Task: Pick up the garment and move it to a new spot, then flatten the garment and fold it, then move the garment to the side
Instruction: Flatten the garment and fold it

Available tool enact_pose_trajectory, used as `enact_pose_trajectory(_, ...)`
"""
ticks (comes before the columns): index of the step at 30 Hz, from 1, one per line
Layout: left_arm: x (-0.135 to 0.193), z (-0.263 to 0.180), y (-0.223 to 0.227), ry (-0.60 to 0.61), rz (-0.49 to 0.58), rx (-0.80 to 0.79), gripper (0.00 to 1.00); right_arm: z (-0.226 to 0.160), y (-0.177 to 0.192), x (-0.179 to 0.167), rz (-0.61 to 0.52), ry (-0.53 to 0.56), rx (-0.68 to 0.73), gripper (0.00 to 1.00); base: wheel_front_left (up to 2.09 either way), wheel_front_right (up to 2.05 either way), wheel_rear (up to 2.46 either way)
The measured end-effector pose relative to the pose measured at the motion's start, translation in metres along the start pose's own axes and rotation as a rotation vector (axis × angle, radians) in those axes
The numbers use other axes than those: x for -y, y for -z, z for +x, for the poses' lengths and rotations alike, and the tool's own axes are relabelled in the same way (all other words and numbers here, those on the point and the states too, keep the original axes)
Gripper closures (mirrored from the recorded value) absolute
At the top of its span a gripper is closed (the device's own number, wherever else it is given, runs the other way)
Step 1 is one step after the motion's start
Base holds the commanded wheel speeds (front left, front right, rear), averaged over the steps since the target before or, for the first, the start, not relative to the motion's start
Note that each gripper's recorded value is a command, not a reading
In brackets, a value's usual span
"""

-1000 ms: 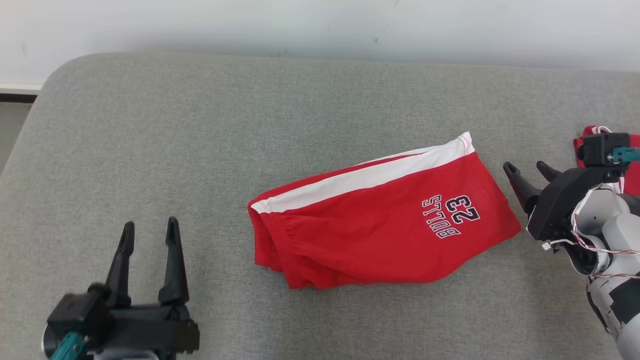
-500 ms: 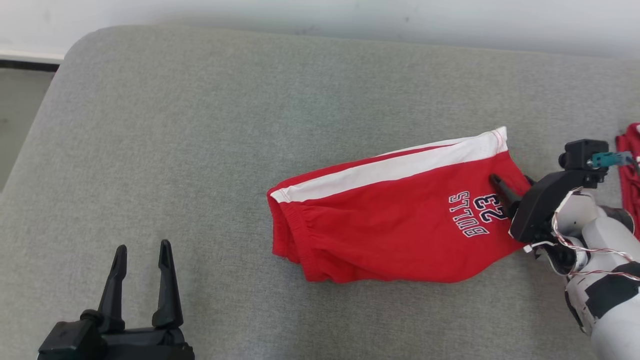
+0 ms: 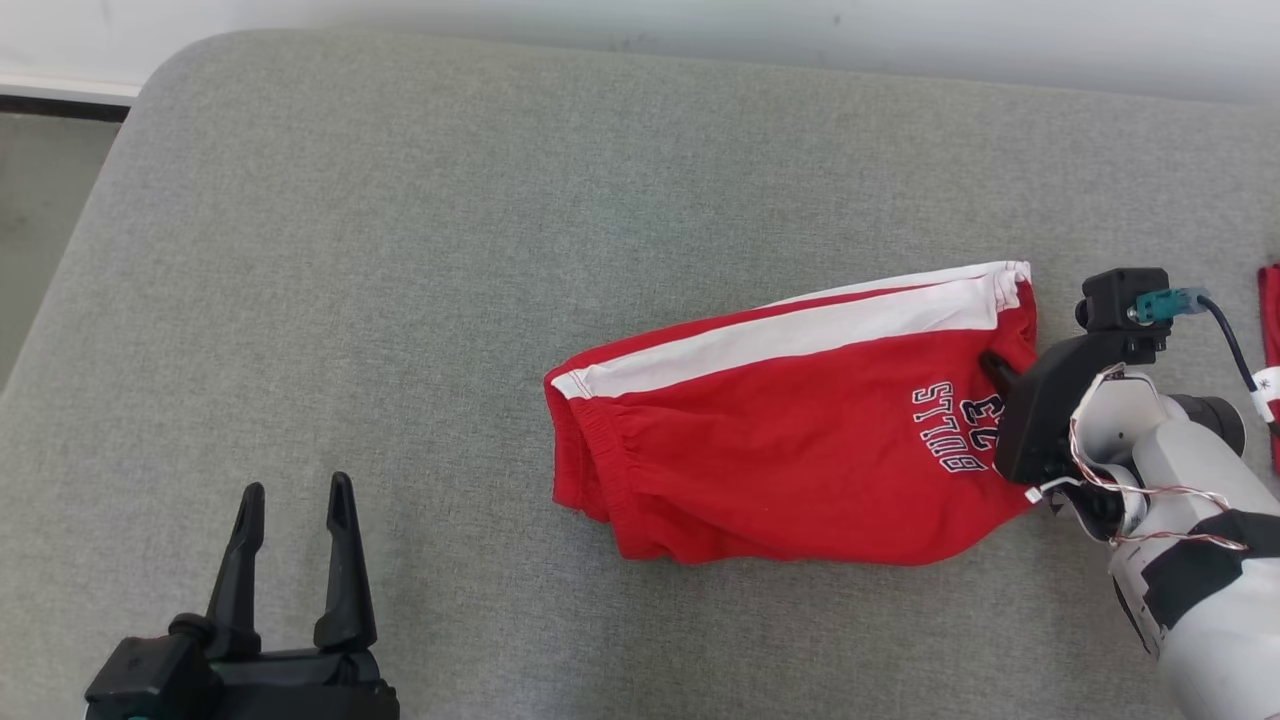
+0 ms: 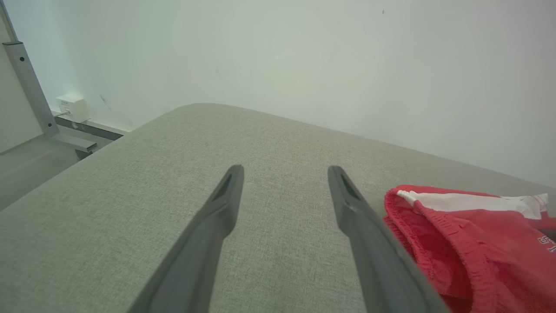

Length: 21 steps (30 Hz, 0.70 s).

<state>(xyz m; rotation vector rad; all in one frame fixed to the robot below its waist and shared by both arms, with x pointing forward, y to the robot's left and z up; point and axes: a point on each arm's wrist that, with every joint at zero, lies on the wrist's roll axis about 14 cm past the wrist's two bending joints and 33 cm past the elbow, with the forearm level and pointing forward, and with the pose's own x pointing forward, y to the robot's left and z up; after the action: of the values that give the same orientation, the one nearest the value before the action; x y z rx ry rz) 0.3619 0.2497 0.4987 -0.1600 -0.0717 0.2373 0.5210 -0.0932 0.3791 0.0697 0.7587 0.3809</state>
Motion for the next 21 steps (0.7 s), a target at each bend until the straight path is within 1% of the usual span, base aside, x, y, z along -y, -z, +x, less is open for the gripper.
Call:
enact_pose_trajectory(2, 0.003, 0.000, -0.001, 0.008, -0.004, 0.003, 0.00, -0.004, -0.001, 0.005, -0.008, 0.011, 0.013, 1.00, 0.00, 0.00, 0.00)
enact_pose_trajectory(4, 0.006, 0.001, -0.004, 0.024, 0.019, 0.013, 0.00, -0.010, -0.002, 0.015, -0.011, 0.037, 0.033, 1.00, 0.00, 0.00, 0.00)
enact_pose_trajectory(6, 0.012, 0.002, -0.005, 0.040, 0.015, 0.020, 0.00, -0.019, -0.003, 0.031, 0.005, 0.072, 0.056, 1.00, 0.00, 0.00, 0.00)
enact_pose_trajectory(9, 0.020, 0.003, -0.007, 0.065, 0.009, 0.026, 0.00, -0.035, -0.008, 0.056, 0.002, 0.136, 0.106, 1.00, 0.00, 0.00, 0.00)
enact_pose_trajectory(16, 0.038, 0.006, -0.007, 0.116, -0.006, 0.031, 0.00, -0.077, -0.022, 0.101, -0.013, 0.260, 0.204, 1.00, 0.00, 0.00, 0.00)
enact_pose_trajectory(19, 0.043, 0.007, -0.007, 0.131, -0.008, 0.034, 0.00, -0.099, -0.026, 0.125, -0.062, 0.342, 0.212, 1.00, 0.00, 0.00, 0.00)
enact_pose_trajectory(21, 0.045, 0.007, -0.008, 0.136, -0.011, 0.037, 0.00, -0.111, -0.030, 0.131, -0.078, 0.375, 0.222, 1.00, 0.00, 0.00, 0.00)
